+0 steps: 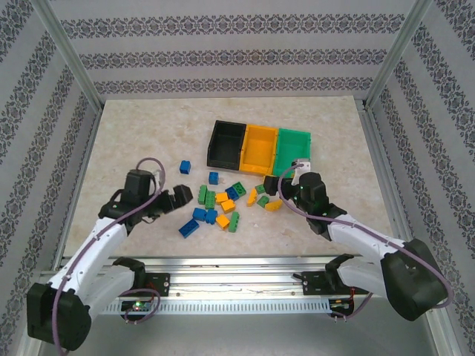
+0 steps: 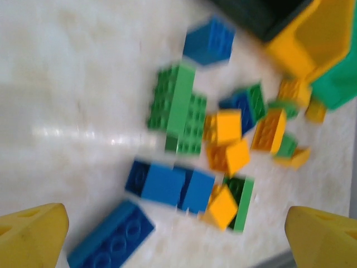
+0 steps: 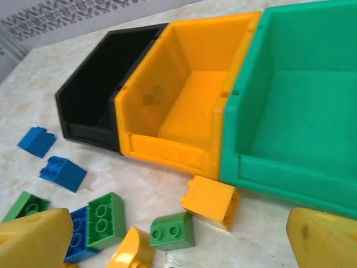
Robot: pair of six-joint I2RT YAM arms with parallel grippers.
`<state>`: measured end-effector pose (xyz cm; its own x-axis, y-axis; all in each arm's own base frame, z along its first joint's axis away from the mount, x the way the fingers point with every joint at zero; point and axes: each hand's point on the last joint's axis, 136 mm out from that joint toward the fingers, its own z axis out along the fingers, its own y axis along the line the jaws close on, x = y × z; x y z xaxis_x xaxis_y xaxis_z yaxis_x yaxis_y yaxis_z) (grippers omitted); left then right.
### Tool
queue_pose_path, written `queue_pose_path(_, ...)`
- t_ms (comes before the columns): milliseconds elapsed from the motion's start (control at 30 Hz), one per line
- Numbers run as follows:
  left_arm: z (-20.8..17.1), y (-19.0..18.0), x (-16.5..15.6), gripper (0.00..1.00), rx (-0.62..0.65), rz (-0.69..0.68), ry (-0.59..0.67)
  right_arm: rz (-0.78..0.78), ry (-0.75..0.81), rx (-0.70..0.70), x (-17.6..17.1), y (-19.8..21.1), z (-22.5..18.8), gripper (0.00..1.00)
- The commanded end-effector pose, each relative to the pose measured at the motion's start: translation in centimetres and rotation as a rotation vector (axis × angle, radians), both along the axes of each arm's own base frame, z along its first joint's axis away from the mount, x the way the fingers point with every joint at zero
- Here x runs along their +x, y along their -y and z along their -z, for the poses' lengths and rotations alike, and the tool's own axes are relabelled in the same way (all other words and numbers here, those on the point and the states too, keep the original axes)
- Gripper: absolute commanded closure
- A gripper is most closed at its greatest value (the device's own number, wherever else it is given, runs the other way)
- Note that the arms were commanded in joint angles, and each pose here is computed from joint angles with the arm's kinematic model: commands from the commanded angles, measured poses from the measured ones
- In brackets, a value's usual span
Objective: Sort the legos into containers by color
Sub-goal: Pick up the lego from the middle-left of the table.
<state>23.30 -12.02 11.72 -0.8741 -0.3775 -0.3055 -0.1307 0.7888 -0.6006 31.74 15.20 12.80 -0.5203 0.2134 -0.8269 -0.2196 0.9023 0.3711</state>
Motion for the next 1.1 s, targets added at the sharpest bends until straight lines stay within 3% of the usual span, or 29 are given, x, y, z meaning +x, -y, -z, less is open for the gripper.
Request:
queue_pose_path(0,3.6,0.1,-4.9,0.01,0.134,0.039,-0.250,0.052,0.022,-0.039,1.0,0.5,-0.2,0.02)
queue_pose_path(200,5.7,1.9,-6.4,0.02,0.347,0.183,-0.346,0.054,0.002,-0.020,1.1,0.3,0.1,0.02)
queue_pose_path(333,6.8,1.5,-5.7,0.04,0.542,0.258,-0.370,0.066,0.007,-0.029,1.0,0.7,-0.1,0.02)
queue_pose_path(433,7.6,2.2,-5.1,0.10,0.608,0.330,-0.376,0.075,0.007,-0.032,1.1,0.9,0.0,0.02)
queue_pose_path(600,7.7,1.1,-4.3,0.12,0.752,0.368,-0.359,0.079,0.008,-0.029,1.1,1.1,-0.1,0.02)
queue_pose_path(833,7.8,1.7,-3.7,0.18,0.717,0.378,-0.297,0.088,0.004,-0.027,1.1,1.3,-0.1,0.02)
queue_pose_path(1067,9.4,2.6,-4.3,0.28,0.673,0.396,-0.320,0.100,0.004,-0.032,1.2,1.6,0.0,0.02)
